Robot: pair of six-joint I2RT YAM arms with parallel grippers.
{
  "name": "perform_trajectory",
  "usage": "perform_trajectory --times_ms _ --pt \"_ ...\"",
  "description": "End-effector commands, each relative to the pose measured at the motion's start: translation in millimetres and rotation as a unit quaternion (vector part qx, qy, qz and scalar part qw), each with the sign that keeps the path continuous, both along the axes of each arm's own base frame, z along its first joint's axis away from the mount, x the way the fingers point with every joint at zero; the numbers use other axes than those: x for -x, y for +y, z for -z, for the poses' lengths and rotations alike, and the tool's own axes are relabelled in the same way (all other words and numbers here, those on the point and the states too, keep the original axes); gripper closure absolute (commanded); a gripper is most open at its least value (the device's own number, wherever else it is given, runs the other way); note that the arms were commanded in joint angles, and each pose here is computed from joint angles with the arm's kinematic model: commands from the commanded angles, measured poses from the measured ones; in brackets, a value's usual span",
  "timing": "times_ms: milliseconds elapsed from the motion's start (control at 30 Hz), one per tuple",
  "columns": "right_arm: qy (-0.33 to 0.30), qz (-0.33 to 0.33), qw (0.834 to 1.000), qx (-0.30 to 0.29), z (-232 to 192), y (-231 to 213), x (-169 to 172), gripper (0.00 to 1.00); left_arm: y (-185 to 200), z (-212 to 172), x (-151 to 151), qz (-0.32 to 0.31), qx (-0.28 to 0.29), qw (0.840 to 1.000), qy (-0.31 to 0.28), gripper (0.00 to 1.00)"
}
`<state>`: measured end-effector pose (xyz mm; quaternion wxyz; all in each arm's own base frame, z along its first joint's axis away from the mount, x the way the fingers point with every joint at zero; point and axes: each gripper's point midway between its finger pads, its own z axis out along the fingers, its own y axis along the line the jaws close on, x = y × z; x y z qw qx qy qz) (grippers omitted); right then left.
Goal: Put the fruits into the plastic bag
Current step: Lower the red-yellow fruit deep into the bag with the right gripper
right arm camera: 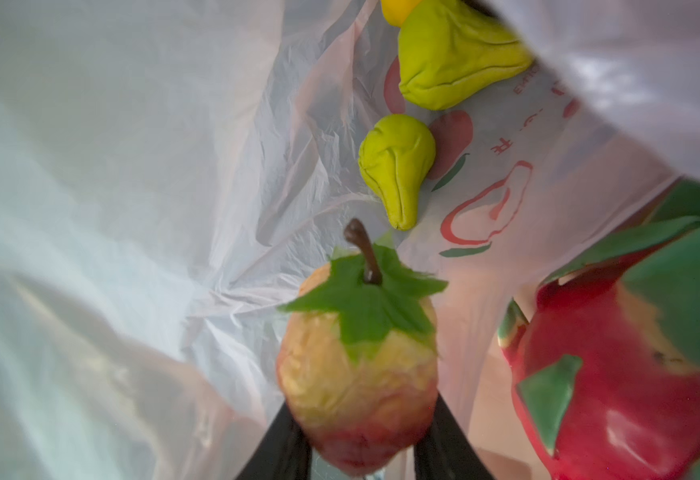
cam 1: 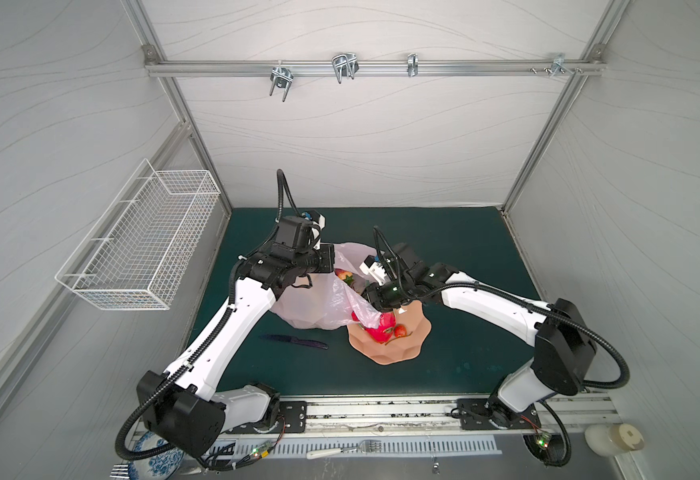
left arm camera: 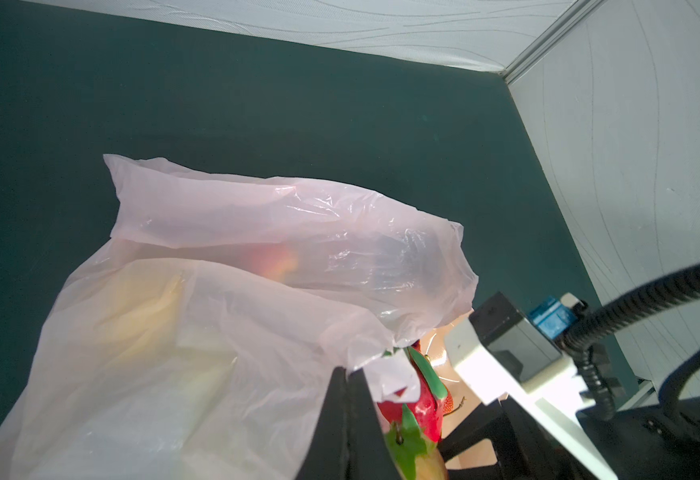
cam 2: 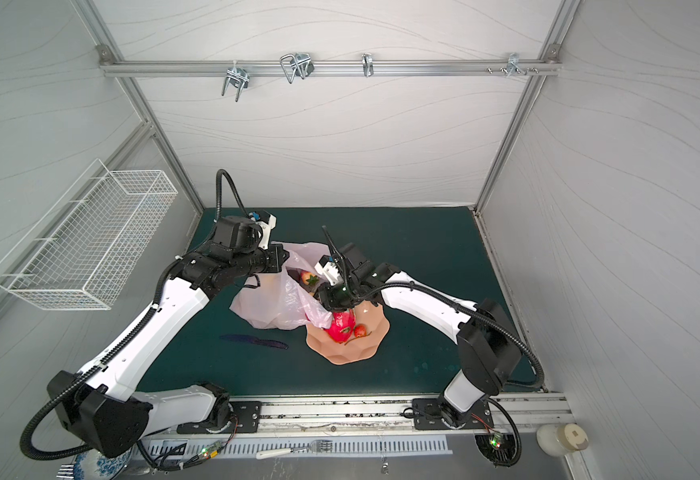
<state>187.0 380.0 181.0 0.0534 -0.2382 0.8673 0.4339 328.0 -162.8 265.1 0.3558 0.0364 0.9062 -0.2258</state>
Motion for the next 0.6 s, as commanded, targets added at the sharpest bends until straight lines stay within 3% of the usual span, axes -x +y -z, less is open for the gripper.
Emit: perform_trajectory --times_ms 0,267,567 --pt "-0.016 -0.034 0.999 0.006 -3 8 11 0.90 -2 -22 -7 -0.008 0.011 1.000 -0.027 1.00" --pt "-0.002 -0.081 0.997 0.017 10 23 24 0.90 -9 -28 -2 0.011 0.027 0.999 -0.035 1.00" --pt "0.015 -0.078 0.997 0.023 19 35 12 0.91 -15 -31 9 0.031 0.029 0.998 -0.045 1.00"
